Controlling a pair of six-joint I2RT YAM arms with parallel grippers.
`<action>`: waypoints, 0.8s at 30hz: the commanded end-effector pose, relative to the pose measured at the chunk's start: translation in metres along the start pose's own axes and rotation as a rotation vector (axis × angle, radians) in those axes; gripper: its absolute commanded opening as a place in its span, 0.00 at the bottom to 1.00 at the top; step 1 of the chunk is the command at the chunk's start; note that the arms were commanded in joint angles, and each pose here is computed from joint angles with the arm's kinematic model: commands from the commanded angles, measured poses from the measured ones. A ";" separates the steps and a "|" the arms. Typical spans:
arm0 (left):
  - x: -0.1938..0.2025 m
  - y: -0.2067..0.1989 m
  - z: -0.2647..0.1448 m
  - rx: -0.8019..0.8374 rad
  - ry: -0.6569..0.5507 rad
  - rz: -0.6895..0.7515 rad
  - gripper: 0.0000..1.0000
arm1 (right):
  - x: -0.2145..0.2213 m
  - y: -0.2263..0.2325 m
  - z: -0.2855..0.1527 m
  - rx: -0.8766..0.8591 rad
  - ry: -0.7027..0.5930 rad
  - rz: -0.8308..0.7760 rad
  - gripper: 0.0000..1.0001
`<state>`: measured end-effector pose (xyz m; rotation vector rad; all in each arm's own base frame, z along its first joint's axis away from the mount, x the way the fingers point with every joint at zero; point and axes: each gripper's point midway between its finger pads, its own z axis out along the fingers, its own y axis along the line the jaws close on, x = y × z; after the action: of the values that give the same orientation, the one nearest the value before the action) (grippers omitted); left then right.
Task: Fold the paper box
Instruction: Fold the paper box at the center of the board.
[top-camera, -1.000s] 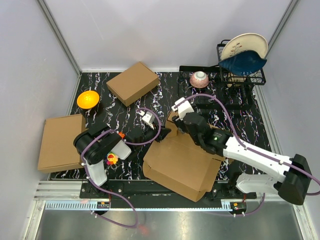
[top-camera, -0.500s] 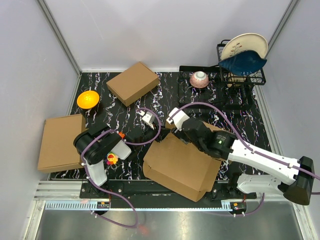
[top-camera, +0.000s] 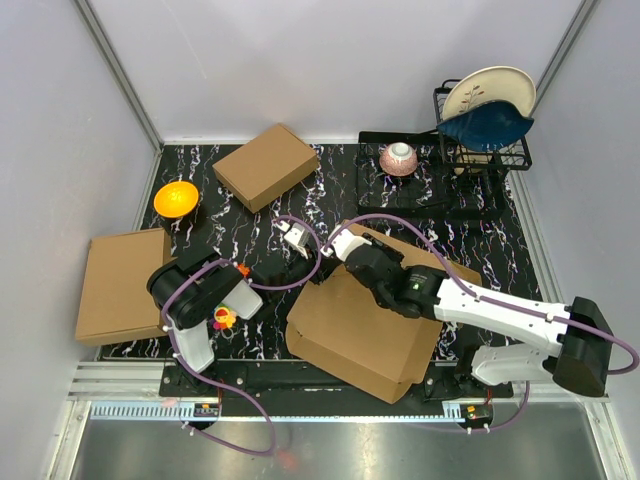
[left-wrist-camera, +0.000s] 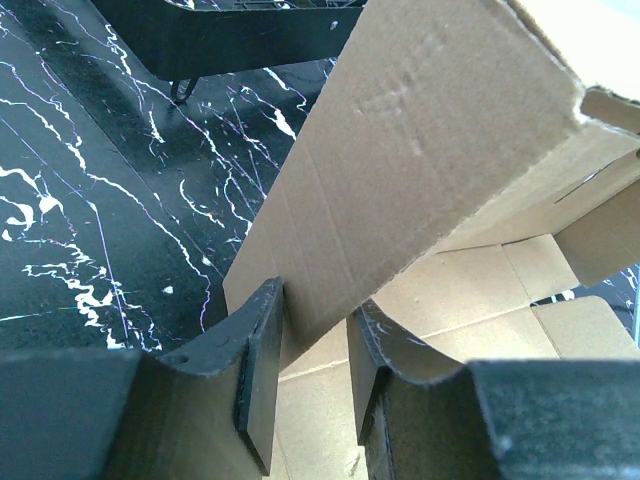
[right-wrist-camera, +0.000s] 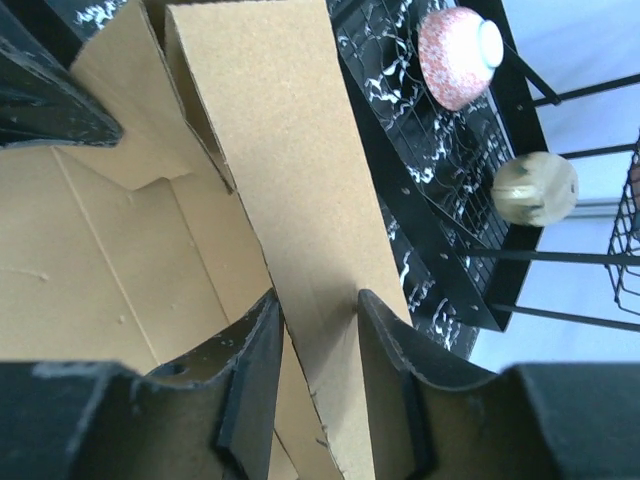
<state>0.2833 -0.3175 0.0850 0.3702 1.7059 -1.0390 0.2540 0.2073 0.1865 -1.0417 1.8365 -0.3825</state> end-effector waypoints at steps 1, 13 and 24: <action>-0.075 -0.047 -0.003 0.189 -0.289 0.060 0.32 | -0.011 -0.016 0.003 0.108 -0.028 0.013 0.38; -0.102 -0.062 -0.014 0.219 -0.359 0.088 0.56 | -0.011 -0.013 0.001 0.088 -0.040 0.022 0.18; -0.118 -0.065 -0.006 0.208 -0.386 0.083 0.61 | -0.005 0.011 0.005 0.025 -0.027 -0.016 0.19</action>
<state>0.2814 -0.3186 0.1218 0.3699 1.6282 -1.0714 0.2626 0.2037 0.1945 -0.9998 1.7859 -0.4706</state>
